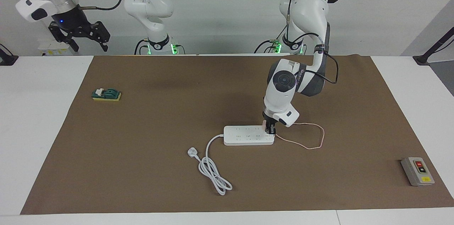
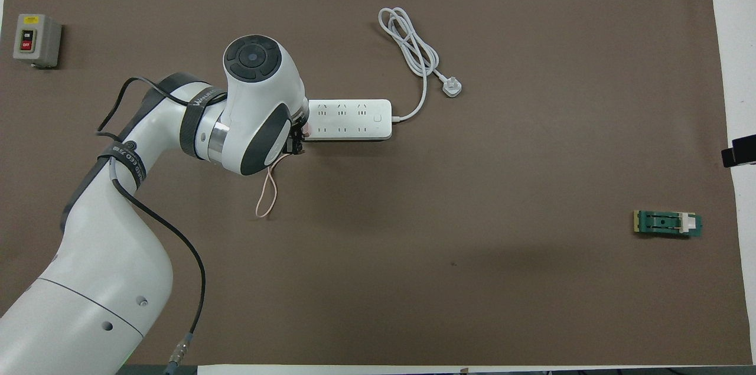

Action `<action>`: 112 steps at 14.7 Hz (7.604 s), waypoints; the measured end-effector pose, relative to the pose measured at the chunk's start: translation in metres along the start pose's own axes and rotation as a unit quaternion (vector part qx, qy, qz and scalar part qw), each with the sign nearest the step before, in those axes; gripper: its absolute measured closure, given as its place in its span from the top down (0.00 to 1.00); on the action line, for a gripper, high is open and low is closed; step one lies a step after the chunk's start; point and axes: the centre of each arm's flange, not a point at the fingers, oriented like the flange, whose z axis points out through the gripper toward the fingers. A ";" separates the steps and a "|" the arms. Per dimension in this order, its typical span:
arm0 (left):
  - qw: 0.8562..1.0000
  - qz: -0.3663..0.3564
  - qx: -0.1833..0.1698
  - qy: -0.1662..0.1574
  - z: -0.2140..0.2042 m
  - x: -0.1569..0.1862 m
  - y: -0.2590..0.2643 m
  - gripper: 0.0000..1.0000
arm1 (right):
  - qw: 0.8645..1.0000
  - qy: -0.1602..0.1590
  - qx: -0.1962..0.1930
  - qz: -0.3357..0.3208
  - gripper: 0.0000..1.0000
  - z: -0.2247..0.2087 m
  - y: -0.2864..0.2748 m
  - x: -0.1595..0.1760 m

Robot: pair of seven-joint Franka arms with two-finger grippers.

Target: Plug charger into power strip

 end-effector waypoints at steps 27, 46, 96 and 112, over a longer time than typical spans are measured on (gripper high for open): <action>0.998 0.001 -0.058 0.008 0.002 -0.003 -0.021 0.33 | 1.000 0.000 0.000 0.001 1.00 0.000 0.001 0.000; 0.999 0.038 -0.017 0.020 0.001 -0.007 -0.006 0.33 | 1.000 0.000 0.000 0.001 1.00 0.000 0.001 0.000; 0.989 0.122 -0.079 0.016 -0.118 0.042 -0.022 1.00 | 1.000 0.000 0.000 0.001 1.00 0.000 0.001 0.000; 0.838 0.542 -0.047 0.047 -0.248 0.274 -0.070 1.00 | 1.000 0.000 0.000 0.001 1.00 0.000 0.001 0.000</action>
